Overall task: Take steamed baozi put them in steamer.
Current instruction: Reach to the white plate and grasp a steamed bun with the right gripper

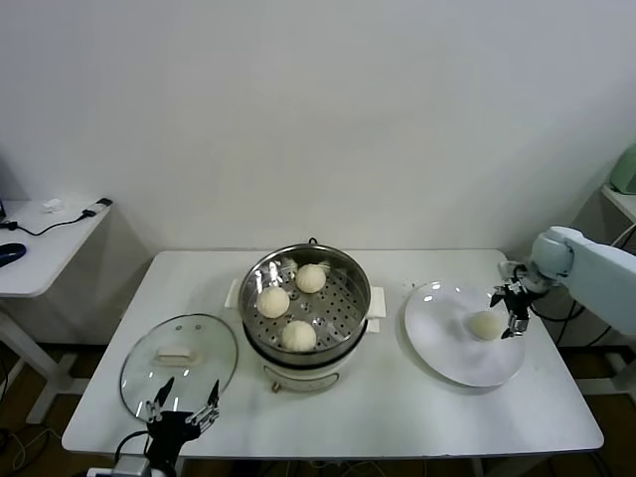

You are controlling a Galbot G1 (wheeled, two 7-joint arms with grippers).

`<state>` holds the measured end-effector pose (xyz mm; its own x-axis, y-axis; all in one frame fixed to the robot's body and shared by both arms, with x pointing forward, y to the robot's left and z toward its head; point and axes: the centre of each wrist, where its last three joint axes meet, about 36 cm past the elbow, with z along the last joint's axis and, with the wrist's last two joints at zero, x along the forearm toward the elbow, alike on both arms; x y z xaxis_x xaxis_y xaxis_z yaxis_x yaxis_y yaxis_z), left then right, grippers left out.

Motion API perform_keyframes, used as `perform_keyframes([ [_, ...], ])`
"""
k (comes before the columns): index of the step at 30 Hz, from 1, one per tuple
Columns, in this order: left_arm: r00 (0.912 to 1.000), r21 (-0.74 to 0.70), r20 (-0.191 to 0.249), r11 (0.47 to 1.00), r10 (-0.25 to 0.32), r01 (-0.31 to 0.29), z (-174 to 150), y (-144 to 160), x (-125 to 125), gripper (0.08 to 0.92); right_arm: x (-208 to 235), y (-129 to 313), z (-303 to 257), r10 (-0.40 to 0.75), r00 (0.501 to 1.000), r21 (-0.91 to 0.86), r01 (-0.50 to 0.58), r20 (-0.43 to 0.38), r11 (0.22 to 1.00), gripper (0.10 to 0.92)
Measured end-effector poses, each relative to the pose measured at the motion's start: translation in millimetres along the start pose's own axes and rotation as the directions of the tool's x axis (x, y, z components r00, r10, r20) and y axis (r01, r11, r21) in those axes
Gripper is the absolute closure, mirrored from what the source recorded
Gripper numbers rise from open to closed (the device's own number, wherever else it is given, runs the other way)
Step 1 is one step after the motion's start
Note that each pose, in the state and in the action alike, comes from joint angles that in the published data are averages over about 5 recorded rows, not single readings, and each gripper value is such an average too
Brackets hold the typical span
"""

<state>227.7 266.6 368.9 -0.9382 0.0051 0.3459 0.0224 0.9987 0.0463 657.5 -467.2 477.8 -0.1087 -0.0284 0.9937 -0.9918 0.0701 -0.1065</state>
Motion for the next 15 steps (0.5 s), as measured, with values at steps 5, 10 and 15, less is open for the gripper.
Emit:
perform_keyframes([
  [5,1.0000,-0.002,0.000,1.000,0.003,-0.003,0,-1,0,0.177,-12,-1,-2,0.017,1.000,-0.019,-0.017,0.003,1.000,0.199],
  [10,1.0000,-0.006,-0.001,1.000,0.005,-0.005,-1,-2,2,0.177,-20,-1,-5,0.023,1.000,-0.025,-0.023,0.008,0.999,0.200],
  [15,1.0000,-0.009,-0.002,1.000,0.007,-0.007,-2,-3,5,0.177,-24,0,-7,0.025,1.000,-0.025,-0.025,0.013,0.999,0.240],
])
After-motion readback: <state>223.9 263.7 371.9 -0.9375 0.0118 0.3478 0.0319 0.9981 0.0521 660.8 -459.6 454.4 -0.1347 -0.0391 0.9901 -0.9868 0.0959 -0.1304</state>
